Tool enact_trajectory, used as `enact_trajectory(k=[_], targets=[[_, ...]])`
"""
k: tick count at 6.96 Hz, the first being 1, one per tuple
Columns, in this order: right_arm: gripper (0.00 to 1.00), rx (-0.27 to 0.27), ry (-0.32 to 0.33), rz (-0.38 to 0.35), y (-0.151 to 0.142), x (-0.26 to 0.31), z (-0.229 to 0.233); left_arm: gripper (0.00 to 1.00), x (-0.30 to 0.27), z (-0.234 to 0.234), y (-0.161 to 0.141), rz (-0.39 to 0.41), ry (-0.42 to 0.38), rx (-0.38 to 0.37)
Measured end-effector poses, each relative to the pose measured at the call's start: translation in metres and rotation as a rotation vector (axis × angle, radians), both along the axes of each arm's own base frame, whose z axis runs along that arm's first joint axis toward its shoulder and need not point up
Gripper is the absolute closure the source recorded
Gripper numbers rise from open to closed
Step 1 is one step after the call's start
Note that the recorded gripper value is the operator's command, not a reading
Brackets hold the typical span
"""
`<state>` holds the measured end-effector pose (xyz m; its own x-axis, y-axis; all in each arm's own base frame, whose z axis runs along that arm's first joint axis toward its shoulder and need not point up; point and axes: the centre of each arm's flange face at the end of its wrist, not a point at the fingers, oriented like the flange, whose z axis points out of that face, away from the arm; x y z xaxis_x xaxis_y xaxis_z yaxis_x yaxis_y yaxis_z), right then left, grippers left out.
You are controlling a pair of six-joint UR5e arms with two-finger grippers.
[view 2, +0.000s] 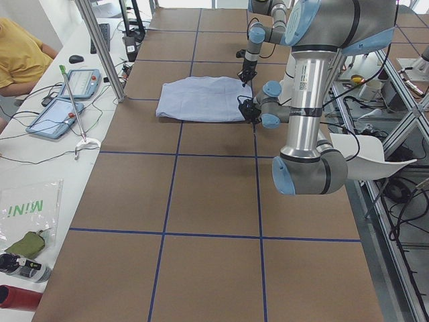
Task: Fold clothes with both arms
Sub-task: 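Grasp the near edge with both grippers and fold it toward the far edge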
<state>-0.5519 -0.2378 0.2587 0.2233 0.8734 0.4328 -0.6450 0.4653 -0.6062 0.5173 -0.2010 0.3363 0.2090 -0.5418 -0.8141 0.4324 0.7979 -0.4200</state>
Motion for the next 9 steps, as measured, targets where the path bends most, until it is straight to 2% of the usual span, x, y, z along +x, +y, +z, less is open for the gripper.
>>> enact_trajectory(k=[1, 6, 9], targets=[[1.00, 0.000, -0.001, 0.001, 0.000, 0.001, 0.000, 1.00, 0.003, -0.001, 0.005, 0.007, 0.000, -0.005], [1.00, 0.001, -0.004, 0.002, 0.000, 0.003, -0.002, 1.00, 0.004, -0.014, 0.006, 0.006, 0.027, -0.007], [1.00, 0.006, -0.039, 0.007, 0.002, 0.033, -0.025, 1.00, -0.044, -0.069, -0.001, -0.028, 0.155, -0.037]])
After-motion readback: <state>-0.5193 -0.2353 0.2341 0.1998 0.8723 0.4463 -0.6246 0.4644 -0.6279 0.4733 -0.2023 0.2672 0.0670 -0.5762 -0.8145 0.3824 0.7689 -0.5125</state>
